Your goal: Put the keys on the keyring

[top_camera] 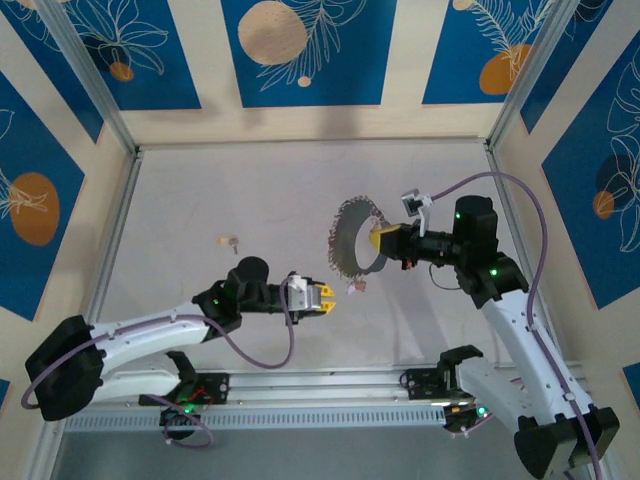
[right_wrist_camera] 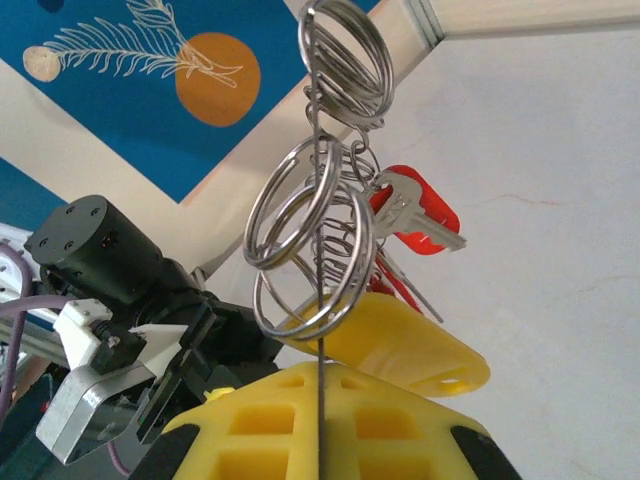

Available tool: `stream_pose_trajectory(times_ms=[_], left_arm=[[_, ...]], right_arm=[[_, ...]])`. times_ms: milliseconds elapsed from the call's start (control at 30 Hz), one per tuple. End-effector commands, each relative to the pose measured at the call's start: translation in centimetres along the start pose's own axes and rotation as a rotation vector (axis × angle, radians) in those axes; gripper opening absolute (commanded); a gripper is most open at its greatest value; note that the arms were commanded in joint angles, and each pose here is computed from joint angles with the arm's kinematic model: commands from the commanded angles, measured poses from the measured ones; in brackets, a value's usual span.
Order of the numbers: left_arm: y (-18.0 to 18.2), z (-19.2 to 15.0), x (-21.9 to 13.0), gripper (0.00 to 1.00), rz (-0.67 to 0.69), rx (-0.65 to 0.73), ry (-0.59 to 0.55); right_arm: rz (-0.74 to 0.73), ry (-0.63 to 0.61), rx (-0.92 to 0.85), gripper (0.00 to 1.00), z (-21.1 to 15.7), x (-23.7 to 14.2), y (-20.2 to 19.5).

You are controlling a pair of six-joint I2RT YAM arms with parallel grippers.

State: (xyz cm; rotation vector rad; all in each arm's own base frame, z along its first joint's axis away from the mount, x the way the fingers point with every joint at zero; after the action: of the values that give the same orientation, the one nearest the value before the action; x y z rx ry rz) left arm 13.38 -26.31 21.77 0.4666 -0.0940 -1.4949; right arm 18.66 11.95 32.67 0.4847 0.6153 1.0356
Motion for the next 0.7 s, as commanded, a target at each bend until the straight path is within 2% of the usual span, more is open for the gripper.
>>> stream_pose_trajectory(times_ms=[0, 233, 500, 667], left_arm=[[0.8, 1.2, 0.6, 0.13, 0.043, 0.022, -0.063], [1.5, 1.4, 1.5, 0.24, 0.061, 0.011, -0.082], [1.9, 1.7, 2.5, 0.27, 0.074, 0.007, -0.106], [3.0, 2.0, 2.9, 0.31, 0.147, -0.001, -0.101]], right_arm=[[0.04, -0.046, -0.03, 0.0, 0.6, -0.3, 0.6], [0.023, -0.062, -0.025, 0.0, 0.6, -0.4, 0.4], [0.009, -0.087, -0.011, 0.0, 0.6, -0.4, 0.1], [0.011, -0.086, -0.004, 0.0, 0.5, -0.4, 0.0]])
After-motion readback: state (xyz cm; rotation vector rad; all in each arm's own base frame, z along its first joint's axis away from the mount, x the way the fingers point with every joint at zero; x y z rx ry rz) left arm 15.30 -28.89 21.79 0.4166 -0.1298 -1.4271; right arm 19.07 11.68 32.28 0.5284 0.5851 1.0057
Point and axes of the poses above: each hand's point on the last joint's axis, 136 mm out from that joint toward the fingers, its own x axis out along the fingers, its own y axis along the line the jaws close on, z = x × y, the point moved 8 cm from there along -x, back along the fingers, and after that the axes turned 6 degrees about x, right-handed, at the moved point
